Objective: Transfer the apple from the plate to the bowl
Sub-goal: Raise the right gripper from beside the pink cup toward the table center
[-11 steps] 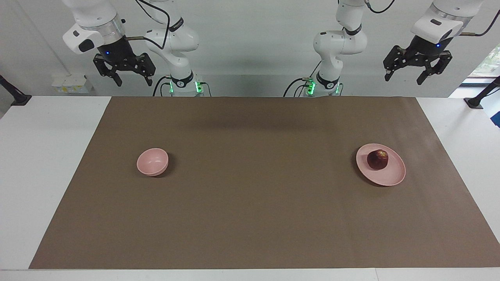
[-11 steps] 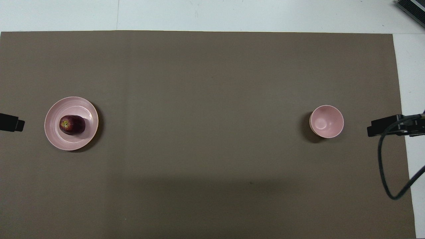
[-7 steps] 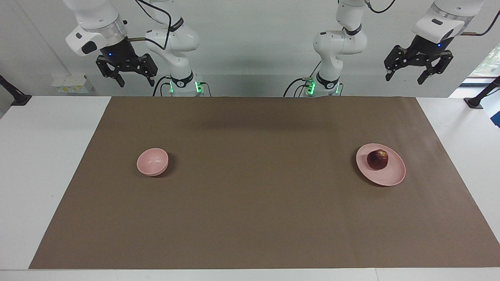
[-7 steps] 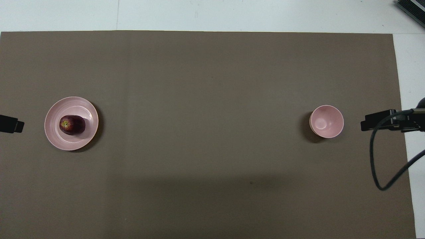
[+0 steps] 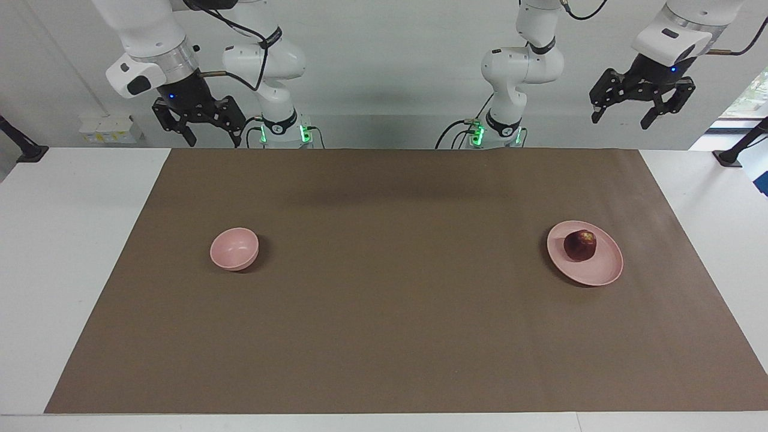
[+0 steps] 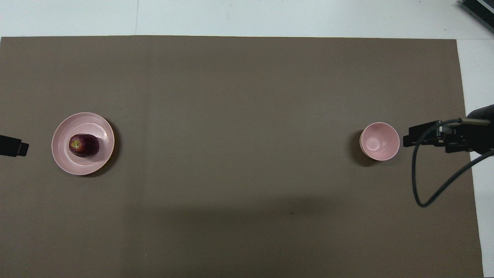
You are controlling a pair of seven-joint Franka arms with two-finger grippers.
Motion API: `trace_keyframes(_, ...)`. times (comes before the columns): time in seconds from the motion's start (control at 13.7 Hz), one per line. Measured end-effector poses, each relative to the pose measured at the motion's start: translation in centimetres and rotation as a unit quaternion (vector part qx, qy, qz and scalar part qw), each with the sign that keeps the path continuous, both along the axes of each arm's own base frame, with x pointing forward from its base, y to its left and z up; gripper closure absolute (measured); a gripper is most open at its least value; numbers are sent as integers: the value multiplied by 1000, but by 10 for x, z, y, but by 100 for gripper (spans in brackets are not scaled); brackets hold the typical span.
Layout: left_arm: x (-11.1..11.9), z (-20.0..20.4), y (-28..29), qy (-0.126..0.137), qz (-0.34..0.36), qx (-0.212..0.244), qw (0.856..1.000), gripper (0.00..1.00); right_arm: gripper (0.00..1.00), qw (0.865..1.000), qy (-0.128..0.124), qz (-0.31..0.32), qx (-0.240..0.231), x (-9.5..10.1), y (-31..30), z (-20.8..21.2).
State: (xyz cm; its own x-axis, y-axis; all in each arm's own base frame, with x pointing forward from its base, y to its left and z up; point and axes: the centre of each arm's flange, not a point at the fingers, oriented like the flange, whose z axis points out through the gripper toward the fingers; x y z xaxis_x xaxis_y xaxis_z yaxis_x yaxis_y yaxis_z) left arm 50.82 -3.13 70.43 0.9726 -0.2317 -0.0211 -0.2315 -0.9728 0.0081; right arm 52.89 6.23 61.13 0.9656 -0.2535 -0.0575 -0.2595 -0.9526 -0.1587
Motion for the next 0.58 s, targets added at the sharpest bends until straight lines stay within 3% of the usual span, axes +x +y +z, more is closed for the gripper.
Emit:
trace_keyframes(0.22, 0, 0, 2, -2, 1, 0, 1000, 0, 0, 999, 14, -43, 30, 6, 41, -23)
trace_keyframes(0.44, 2, -2, 4, -9, 4, -1, 1000, 0, 0, 993, 19, -99, 65, 25, 52, -47)
trace_keyframes(0.58, 3, -11, 10, -9, 8, -1, 1000, 0, 0, 987, 41, -123, 93, 30, 65, -59)
